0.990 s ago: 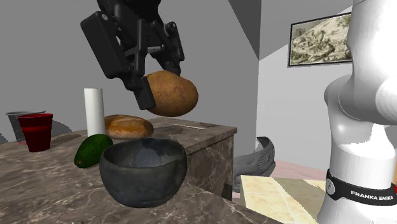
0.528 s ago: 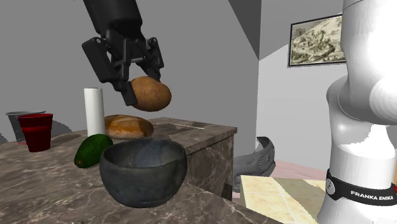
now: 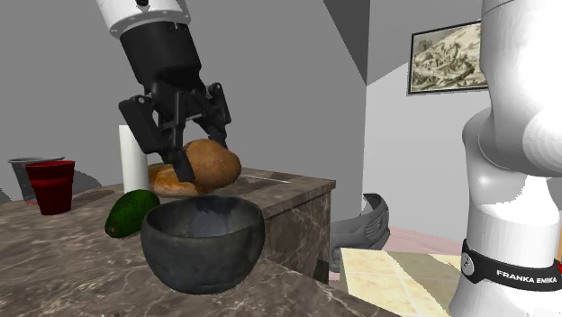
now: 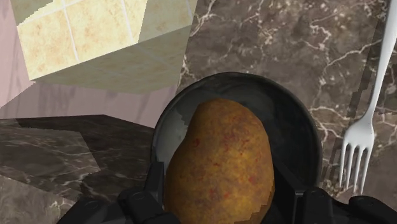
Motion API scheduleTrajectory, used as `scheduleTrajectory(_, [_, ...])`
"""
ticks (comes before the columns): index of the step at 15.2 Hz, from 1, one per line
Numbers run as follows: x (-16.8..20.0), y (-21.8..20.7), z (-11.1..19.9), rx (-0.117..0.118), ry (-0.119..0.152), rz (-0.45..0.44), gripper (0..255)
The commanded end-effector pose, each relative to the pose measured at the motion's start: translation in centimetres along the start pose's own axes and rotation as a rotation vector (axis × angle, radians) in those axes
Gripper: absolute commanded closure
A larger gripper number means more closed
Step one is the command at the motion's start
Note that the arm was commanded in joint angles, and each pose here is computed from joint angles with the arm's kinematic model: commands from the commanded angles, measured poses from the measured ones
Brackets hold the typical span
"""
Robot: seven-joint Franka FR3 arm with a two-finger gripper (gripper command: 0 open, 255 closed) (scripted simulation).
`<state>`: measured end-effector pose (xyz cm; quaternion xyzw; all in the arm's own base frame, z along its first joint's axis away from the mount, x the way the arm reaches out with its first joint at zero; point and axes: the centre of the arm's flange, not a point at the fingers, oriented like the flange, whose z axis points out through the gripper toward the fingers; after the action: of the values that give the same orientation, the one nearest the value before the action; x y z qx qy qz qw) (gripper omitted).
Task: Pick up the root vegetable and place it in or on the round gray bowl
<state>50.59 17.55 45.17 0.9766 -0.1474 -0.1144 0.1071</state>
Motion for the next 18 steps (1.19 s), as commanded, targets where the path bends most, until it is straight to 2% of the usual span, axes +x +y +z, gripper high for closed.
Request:
scheduleTrajectory(1, [0.2,-0.2,1.0,0.000,0.000,0.000,255])
scheduleTrajectory(5, [0.6,-0.7,2.9,0.000,0.000,0.000,255])
scheduleTrajectory(12, [0.6,-0.7,2.9,0.000,0.000,0.000,255])
scheduleTrajectory(13, [0.6,-0.7,2.9,0.000,0.000,0.000,0])
scheduleTrajectory(18, [0.6,-0.7,2.9,0.000,0.000,0.000,0])
